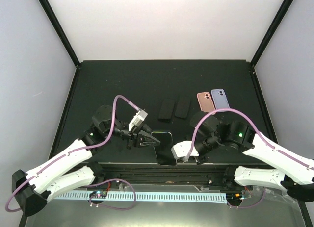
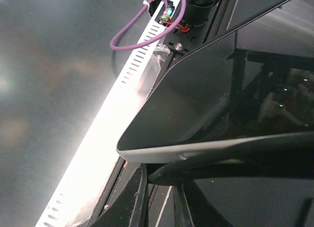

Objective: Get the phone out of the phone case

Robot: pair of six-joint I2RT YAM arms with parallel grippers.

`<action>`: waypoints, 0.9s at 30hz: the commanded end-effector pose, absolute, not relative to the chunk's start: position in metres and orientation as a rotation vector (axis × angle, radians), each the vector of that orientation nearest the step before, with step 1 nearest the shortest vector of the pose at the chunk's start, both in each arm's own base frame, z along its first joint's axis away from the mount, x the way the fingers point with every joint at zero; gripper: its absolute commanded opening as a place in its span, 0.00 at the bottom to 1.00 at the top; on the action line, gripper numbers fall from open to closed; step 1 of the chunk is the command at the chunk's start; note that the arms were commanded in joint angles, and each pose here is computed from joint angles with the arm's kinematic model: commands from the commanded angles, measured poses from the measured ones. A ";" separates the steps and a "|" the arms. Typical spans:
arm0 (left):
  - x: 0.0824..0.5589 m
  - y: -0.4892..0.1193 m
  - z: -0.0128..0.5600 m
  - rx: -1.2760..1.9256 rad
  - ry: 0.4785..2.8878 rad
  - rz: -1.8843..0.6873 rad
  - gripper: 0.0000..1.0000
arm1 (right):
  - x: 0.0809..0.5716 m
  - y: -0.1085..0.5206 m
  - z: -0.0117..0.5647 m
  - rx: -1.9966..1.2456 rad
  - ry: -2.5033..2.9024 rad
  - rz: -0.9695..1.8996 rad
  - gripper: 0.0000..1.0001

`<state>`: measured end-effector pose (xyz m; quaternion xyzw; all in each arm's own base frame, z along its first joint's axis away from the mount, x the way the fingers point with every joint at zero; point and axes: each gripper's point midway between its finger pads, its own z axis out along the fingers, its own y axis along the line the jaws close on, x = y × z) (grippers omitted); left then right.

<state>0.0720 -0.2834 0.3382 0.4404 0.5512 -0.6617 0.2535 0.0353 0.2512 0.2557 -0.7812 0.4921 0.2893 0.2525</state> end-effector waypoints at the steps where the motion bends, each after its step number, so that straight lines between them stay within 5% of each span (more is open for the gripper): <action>1: 0.061 -0.277 0.360 1.200 1.425 -1.873 0.01 | 0.064 0.266 0.266 -2.024 1.252 0.607 0.01; 17: 0.060 -0.267 0.348 1.122 1.424 -1.832 0.02 | 0.133 0.276 0.309 -1.502 1.498 0.642 0.05; 27: 0.063 -0.267 0.339 1.087 1.432 -1.820 0.02 | 0.149 0.282 0.332 -1.356 1.568 0.773 0.25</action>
